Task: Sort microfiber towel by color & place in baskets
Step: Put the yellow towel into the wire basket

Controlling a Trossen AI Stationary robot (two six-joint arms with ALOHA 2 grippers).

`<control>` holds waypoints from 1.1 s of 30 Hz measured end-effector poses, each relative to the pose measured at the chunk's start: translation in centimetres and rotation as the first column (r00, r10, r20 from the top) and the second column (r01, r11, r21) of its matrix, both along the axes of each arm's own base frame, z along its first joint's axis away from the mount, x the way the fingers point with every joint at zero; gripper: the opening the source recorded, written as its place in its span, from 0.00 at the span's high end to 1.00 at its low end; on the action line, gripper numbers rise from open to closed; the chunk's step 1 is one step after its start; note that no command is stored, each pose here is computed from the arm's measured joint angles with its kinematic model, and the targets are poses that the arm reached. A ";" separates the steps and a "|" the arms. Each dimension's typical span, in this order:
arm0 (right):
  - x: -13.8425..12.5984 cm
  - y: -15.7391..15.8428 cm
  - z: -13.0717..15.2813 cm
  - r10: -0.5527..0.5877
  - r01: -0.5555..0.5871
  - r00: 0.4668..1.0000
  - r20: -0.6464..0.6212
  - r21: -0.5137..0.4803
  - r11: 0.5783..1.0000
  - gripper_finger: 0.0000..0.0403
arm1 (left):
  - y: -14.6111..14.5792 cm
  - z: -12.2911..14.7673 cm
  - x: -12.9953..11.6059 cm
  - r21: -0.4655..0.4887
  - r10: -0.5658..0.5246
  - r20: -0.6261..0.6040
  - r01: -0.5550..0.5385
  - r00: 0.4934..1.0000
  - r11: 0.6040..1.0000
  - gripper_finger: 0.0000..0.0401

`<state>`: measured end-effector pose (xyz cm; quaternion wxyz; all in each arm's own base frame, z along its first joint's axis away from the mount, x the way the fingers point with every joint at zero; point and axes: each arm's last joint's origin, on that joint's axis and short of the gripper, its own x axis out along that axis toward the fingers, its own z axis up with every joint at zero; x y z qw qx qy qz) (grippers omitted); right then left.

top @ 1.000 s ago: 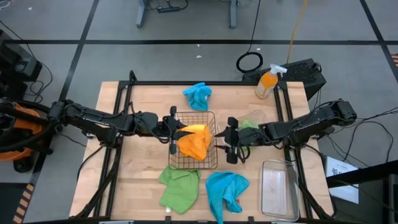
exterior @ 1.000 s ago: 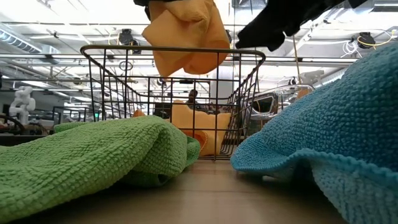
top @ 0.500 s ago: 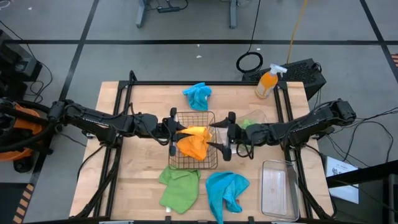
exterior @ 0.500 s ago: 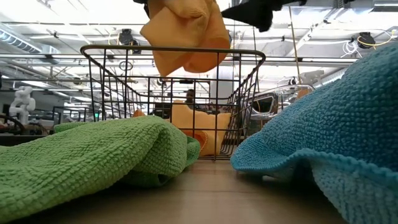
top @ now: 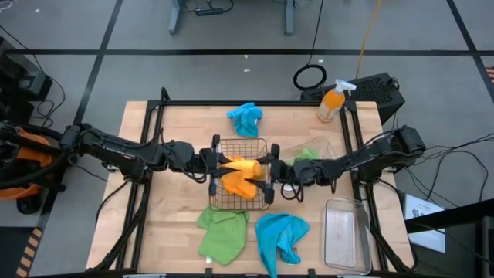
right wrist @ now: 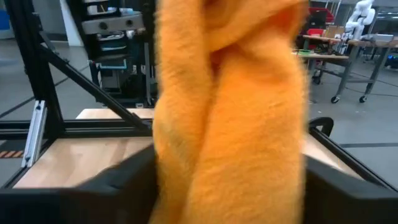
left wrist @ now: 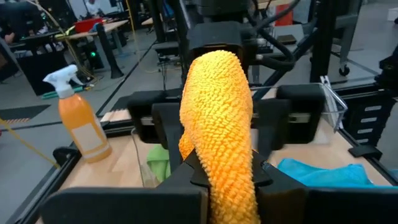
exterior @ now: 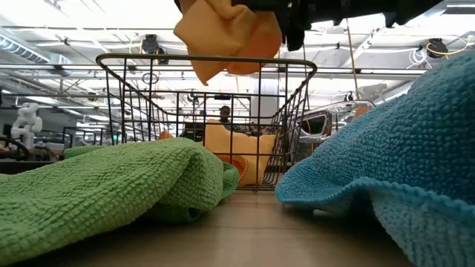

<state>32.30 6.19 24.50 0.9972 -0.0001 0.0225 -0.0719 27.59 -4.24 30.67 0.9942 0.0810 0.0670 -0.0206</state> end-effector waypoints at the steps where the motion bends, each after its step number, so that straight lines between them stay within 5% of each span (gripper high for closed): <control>1: 0.0 -0.1 0.0 -0.003 0.003 1.000 0.000 -0.003 1.000 0.43 | 0.0 0.0 0.0 0.000 -0.001 -0.001 0.001 1.000 1.000 0.93; 7: 0.0 -0.1 -0.6 0.028 -0.033 0.997 -0.070 -0.066 0.997 0.90 | -0.4 -0.1 -0.1 -0.001 -0.014 -0.008 0.014 1.000 1.000 0.87; 9: -0.1 -0.1 -0.9 0.028 -0.038 0.994 -0.110 -0.097 0.995 0.97 | -0.6 -0.2 -0.1 0.002 -0.022 -0.017 0.022 1.000 1.000 0.81; 19: -0.2 -0.4 -1.8 -0.042 -0.017 0.975 -0.220 -0.258 0.966 0.99 | -2.5 -0.5 -0.4 0.054 0.006 -0.027 -0.004 1.000 0.999 0.43; 25: -0.2 -1.0 -1.8 -0.070 -0.009 0.971 -0.231 -0.322 0.947 0.98 | -3.4 -1.5 -0.1 0.064 -0.009 -0.079 0.014 0.997 0.998 0.51; 33: -0.1 -2.3 -2.3 -0.117 0.021 0.953 -0.278 -0.326 0.945 0.98 | -4.2 -3.2 0.9 0.097 0.119 -0.121 -0.107 0.986 0.990 0.60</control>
